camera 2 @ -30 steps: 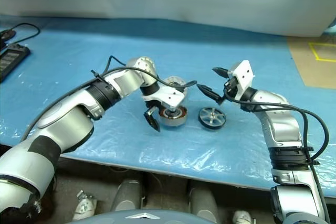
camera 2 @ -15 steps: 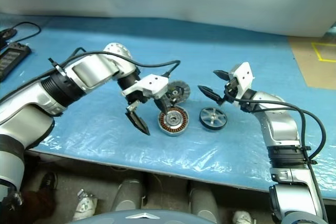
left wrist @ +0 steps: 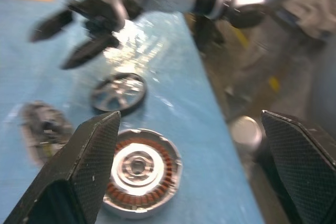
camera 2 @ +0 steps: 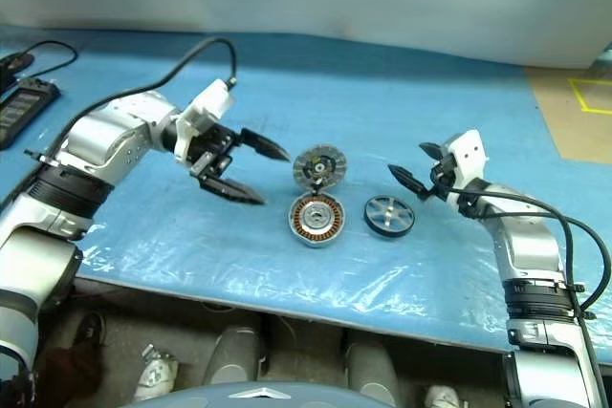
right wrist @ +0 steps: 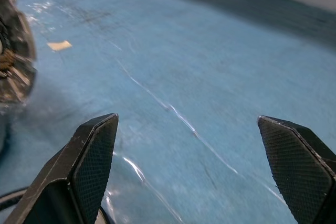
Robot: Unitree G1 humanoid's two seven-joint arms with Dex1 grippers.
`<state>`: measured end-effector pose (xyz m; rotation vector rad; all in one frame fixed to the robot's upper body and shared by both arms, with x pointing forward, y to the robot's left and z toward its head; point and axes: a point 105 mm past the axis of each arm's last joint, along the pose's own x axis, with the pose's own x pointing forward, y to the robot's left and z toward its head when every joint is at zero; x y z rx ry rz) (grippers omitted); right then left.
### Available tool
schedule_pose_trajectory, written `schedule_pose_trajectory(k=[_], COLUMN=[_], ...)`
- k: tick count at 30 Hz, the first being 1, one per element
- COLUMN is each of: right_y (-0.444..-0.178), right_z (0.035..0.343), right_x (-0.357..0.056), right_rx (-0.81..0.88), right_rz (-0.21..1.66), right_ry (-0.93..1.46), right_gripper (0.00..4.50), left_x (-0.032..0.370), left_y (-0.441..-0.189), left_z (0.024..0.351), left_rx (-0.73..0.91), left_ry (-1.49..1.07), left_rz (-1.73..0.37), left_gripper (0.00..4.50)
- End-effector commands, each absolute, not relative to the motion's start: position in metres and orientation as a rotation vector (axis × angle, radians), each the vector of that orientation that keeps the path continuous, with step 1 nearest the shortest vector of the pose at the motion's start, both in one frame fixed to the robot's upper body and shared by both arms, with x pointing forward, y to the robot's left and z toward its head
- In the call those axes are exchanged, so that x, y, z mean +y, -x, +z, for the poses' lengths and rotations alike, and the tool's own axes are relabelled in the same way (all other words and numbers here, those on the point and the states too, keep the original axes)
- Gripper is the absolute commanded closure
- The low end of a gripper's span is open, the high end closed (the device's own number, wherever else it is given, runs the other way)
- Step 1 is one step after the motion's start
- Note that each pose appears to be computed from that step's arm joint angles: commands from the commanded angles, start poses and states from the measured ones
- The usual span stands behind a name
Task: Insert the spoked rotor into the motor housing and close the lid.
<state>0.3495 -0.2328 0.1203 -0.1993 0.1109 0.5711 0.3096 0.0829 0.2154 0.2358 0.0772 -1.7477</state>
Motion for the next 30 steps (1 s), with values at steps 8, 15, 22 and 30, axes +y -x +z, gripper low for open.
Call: schedule_pose_trajectory(k=[8,15,22,30], right_y=[-0.350,-0.347,-0.341,-0.344], right_z=[0.111,0.104,0.094,0.077], right_x=[-0.267,-0.276,-0.281,-0.290], right_rx=[0.129,0.141,0.176,0.229], right_rz=[0.447,0.406,0.393,0.323], right_ry=[0.222,0.203,0.192,0.191], right_gripper=[0.00,0.00,0.00,0.00], left_x=[0.098,0.106,0.103,0.091], left_y=[-0.314,-0.305,-0.305,-0.305], left_z=[0.171,0.145,0.125,0.131], left_rx=[-0.043,-0.081,-0.093,-0.128], left_ry=[-0.178,-0.189,-0.185,-0.165], left_rz=[-1.522,-1.484,-1.435,-1.409], left_gripper=[0.01,0.01,0.01,0.01])
